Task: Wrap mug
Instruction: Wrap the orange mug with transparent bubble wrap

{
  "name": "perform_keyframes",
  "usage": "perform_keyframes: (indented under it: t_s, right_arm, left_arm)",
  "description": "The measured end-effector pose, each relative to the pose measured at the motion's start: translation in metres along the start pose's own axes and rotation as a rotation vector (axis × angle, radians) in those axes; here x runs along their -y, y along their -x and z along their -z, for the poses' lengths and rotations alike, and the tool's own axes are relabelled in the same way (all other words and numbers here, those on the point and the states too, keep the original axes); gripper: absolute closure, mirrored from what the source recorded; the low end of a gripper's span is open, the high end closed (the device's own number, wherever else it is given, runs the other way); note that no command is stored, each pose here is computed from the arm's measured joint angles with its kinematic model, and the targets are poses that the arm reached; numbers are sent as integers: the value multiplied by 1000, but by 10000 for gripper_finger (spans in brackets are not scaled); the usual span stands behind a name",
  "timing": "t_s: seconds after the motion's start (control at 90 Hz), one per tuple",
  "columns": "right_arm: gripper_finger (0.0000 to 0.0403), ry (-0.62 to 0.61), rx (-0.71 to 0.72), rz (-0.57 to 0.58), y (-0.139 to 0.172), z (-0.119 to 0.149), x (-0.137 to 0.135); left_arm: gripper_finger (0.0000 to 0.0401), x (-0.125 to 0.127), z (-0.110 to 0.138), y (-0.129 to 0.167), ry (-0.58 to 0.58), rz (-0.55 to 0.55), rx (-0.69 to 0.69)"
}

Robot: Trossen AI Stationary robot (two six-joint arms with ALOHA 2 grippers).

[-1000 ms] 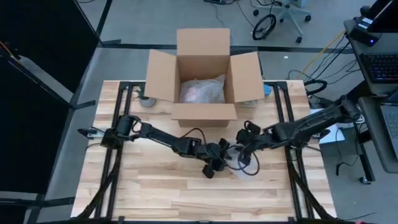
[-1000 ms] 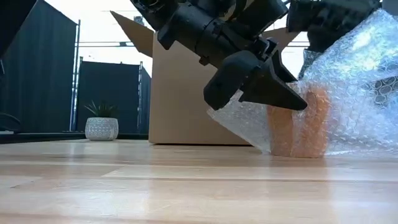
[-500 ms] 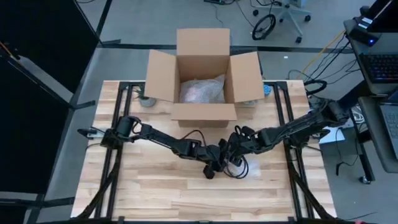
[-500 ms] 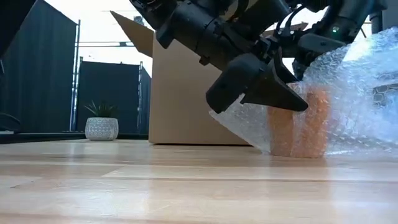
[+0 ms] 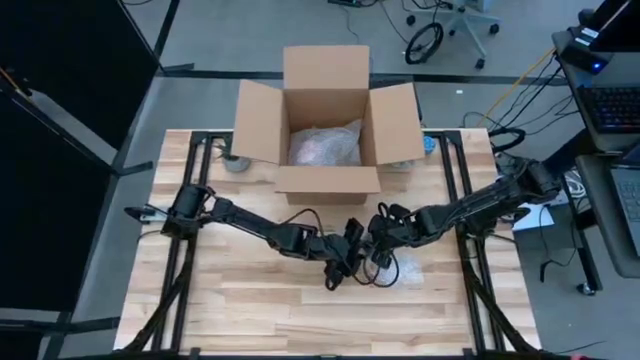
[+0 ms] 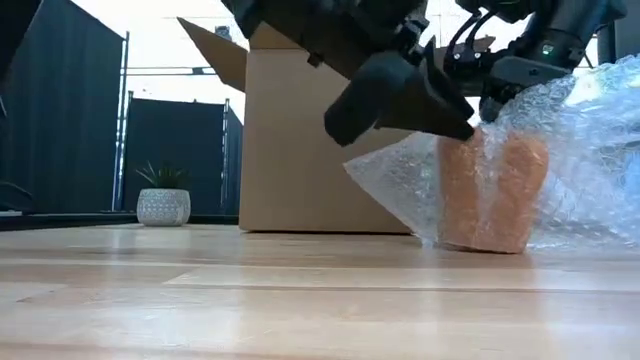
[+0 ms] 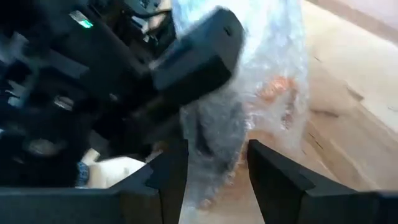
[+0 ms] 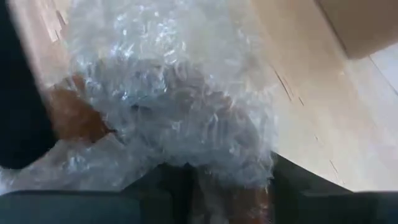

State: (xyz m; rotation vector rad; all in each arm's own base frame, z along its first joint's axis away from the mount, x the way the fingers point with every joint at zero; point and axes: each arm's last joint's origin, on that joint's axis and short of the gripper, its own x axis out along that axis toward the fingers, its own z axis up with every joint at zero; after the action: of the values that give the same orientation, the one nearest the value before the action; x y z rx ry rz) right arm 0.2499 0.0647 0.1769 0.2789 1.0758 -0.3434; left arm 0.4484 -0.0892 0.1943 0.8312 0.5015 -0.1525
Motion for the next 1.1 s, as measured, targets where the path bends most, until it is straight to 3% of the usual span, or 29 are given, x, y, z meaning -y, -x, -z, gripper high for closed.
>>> perform_keyframes:
  t_s: [0.311,0.7,1.1]
  right_arm:
    - [282,8,-44,23,0,5,3]
    - [282,-22,-39,-17,3,2,1]
    - [282,-32,-2,-78,56,-16,3]
  left_arm:
    - [252,-6,17,-18,8,72,101]
    - [251,1,30,-26,13,168,56]
    - [251,9,39,-27,59,206,42]
